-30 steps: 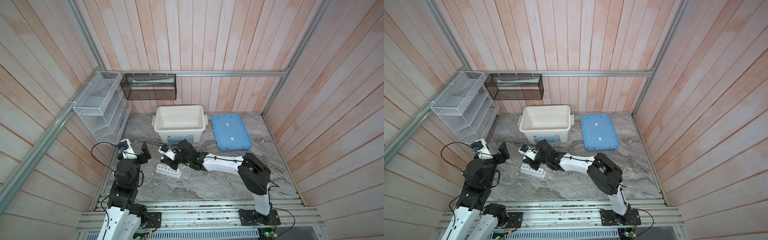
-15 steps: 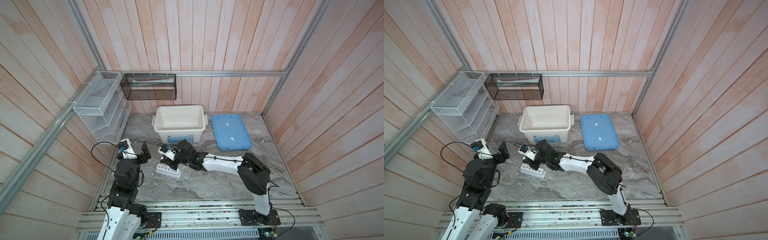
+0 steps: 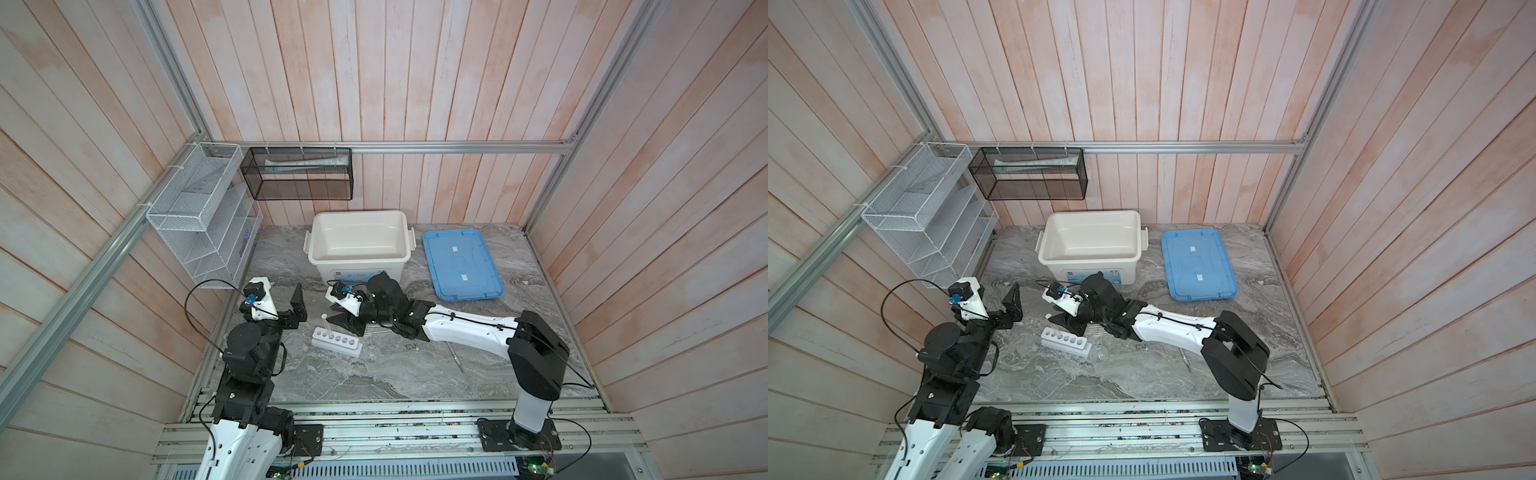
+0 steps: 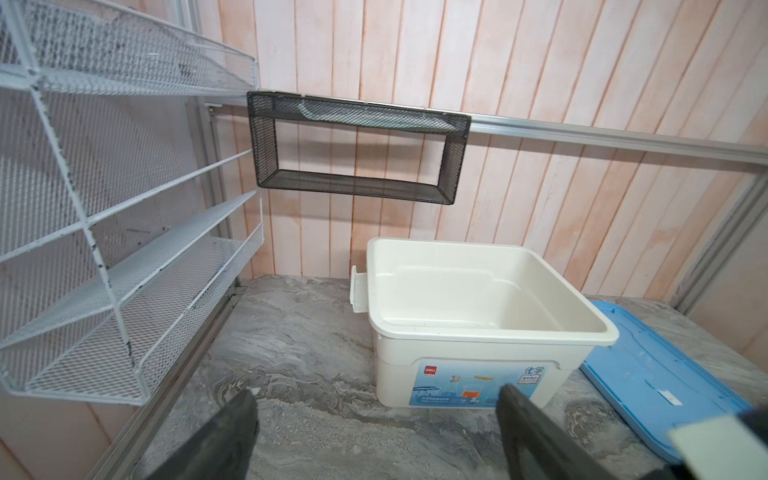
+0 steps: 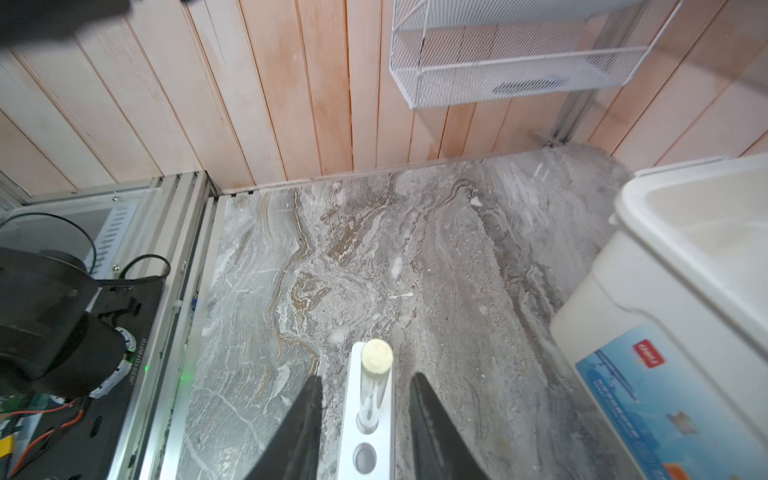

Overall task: Organize the chemistry lab equipment
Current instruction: 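Reach the left gripper to the blue-capped tubes while the right arm moves forward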

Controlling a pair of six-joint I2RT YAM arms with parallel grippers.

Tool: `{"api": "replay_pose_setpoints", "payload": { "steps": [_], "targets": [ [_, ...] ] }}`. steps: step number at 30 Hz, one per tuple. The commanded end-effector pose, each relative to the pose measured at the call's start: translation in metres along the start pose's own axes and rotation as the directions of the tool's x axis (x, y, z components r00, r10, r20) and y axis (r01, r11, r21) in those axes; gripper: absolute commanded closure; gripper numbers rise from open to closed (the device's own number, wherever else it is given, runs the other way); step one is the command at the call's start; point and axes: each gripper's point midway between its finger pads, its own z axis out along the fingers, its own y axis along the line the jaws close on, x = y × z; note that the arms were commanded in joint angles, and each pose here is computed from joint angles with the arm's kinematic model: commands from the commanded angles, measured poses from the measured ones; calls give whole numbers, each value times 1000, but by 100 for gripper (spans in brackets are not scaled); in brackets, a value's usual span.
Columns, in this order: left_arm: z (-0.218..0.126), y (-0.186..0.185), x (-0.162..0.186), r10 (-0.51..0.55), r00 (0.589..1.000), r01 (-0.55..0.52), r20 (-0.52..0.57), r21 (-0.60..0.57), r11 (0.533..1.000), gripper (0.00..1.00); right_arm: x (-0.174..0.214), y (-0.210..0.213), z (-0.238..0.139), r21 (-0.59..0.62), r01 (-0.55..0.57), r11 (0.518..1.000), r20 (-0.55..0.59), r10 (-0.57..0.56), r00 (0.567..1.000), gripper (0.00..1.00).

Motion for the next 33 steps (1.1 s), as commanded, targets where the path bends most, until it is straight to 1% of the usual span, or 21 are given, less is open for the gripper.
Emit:
{"api": "replay_pose_setpoints", "payload": {
  "steps": [1,4,6,8,10,11,13,14,15,17,18,22,24,26,30,33],
  "targets": [
    [-3,-27,-29,90,994,-97,61,142,985,11,-15,-8,-44,-1,-56,998,39,56,998,63],
    [2,-52,-30,150,988,-154,34,264,952,12,-18,-29,-82,83,-97,992,68,91,994,63],
    [8,-71,-26,206,978,-197,8,336,921,12,-17,-45,-112,156,-130,979,92,117,989,63],
    [14,-94,-20,279,960,-249,-14,412,877,13,-15,-56,-141,214,-162,963,123,138,983,63],
    [20,-119,-7,366,929,-292,-57,496,818,13,-12,-65,-167,269,-191,944,150,155,977,63],
    [23,-131,2,415,906,-309,-82,542,782,14,-12,-71,-182,301,-210,930,167,165,972,63],
    [27,-154,28,510,847,-310,-149,639,704,15,-8,-76,-204,339,-239,910,189,182,965,63],
    [27,-165,43,560,809,-301,-181,691,658,15,-6,-77,-212,351,-248,903,198,187,962,63],
    [28,-172,57,604,769,-291,-209,727,622,16,-4,-77,-221,367,-256,894,208,190,959,63],
    [32,-183,81,680,692,-283,-244,774,566,19,1,-78,-236,397,-271,877,225,193,955,63],
    [35,-188,92,712,656,-283,-252,792,541,22,3,-78,-242,407,-275,871,231,193,954,63],
    [47,-203,126,803,541,-313,-249,827,467,25,8,-79,-262,440,-296,848,261,194,946,63],
    [52,-204,147,853,463,-343,-240,839,422,26,10,-80,-271,459,-308,833,279,194,940,63],
    [56,-204,163,884,403,-363,-237,845,392,27,12,-80,-278,467,-315,826,294,190,937,63],
    [66,-206,184,906,351,-365,-238,856,366,28,15,-82,-288,468,-328,821,318,191,929,63],
    [73,-205,201,923,304,-372,-235,863,342,28,20,-84,-292,460,-340,820,331,197,923,63]
  ]
}}
